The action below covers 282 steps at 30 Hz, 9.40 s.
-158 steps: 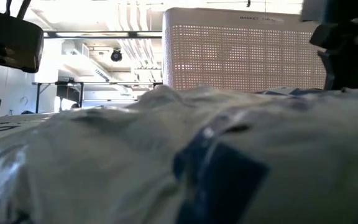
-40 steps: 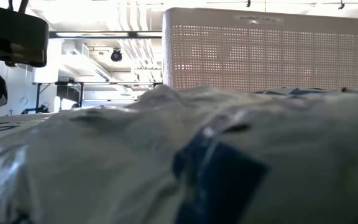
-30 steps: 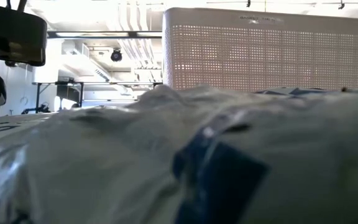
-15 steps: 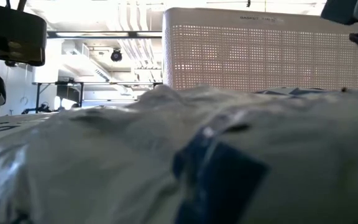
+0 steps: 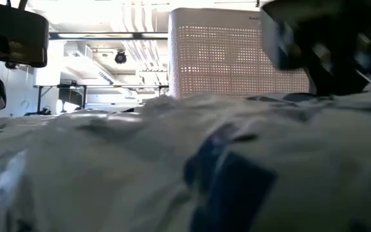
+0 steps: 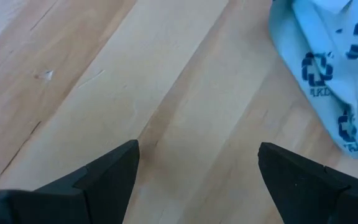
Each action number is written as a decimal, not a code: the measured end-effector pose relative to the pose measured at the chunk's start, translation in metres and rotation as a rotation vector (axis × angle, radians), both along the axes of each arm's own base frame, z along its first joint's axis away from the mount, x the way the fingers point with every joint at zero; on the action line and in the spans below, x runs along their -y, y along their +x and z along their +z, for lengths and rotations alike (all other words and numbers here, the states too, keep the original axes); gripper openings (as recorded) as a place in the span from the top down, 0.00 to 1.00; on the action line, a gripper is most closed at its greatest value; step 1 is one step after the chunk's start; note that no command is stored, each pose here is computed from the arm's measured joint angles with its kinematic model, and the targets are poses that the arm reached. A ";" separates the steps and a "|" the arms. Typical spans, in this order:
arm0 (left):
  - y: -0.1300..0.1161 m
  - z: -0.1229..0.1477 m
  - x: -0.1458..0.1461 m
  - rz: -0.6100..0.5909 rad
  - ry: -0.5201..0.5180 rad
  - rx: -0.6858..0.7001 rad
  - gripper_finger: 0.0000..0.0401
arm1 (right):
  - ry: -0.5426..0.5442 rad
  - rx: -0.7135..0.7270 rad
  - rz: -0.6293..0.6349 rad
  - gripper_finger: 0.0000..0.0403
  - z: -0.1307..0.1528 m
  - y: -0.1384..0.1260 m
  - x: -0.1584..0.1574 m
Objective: Pick & place medical supplies in basket/bin
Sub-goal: Put the red medicine box into the white bin, then put the red bandage into the white bin, then put the white mailer bag into the white bin
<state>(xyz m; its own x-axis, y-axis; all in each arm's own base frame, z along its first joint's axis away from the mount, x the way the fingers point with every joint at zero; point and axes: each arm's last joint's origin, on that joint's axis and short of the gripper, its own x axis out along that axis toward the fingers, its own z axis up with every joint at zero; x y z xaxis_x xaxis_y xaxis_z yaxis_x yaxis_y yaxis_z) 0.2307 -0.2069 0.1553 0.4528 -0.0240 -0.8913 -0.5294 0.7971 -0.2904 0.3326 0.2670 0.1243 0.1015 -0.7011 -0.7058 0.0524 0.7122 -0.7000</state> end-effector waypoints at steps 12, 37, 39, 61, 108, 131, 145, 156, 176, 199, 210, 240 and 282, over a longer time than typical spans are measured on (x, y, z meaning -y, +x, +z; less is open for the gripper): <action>0.001 0.001 0.001 0.000 -0.012 0.012 0.23 | 0.320 0.547 -0.183 0.98 0.178 -0.017 0.037; 0.008 0.005 0.008 0.088 -0.134 0.083 0.23 | 0.330 0.652 -0.557 0.61 0.258 -0.025 0.250; 0.007 0.005 0.009 0.098 -0.142 0.082 0.23 | 0.350 0.671 -0.475 0.56 0.261 -0.023 0.234; 0.008 0.005 0.008 0.129 -0.122 0.118 0.23 | 0.857 0.694 -0.396 0.54 0.166 -0.035 0.004; 0.008 0.005 0.009 0.122 -0.125 0.121 0.23 | 0.631 0.328 -0.443 0.82 0.029 0.088 0.061; 0.007 0.006 0.011 0.082 -0.114 0.132 0.23 | 0.207 1.012 -0.417 0.60 0.279 0.017 0.159; 0.011 0.010 0.018 0.078 -0.180 0.191 0.23 | 0.336 0.667 -0.555 0.39 0.232 0.008 0.196; 0.017 0.018 0.027 0.013 -0.302 0.255 0.23 | 0.815 0.614 -0.604 0.40 0.180 -0.033 0.049; 0.003 0.002 0.056 0.100 -0.569 0.087 0.23 | 0.963 0.839 -0.725 0.40 0.059 0.010 0.032; 0.056 -0.014 0.059 0.221 -0.471 0.299 0.23 | 0.960 0.745 -0.629 0.42 0.058 0.023 0.052; 0.080 -0.015 0.027 0.313 -0.323 0.401 0.23 | 0.981 0.643 -0.591 0.43 0.052 0.017 0.052; 0.089 -0.017 0.054 0.233 -0.460 0.348 0.23 | 1.210 0.609 -0.691 0.43 0.011 -0.002 0.063; 0.103 -0.034 0.020 0.250 -0.348 0.352 0.23 | 1.558 0.706 -0.604 0.40 0.008 -0.020 0.081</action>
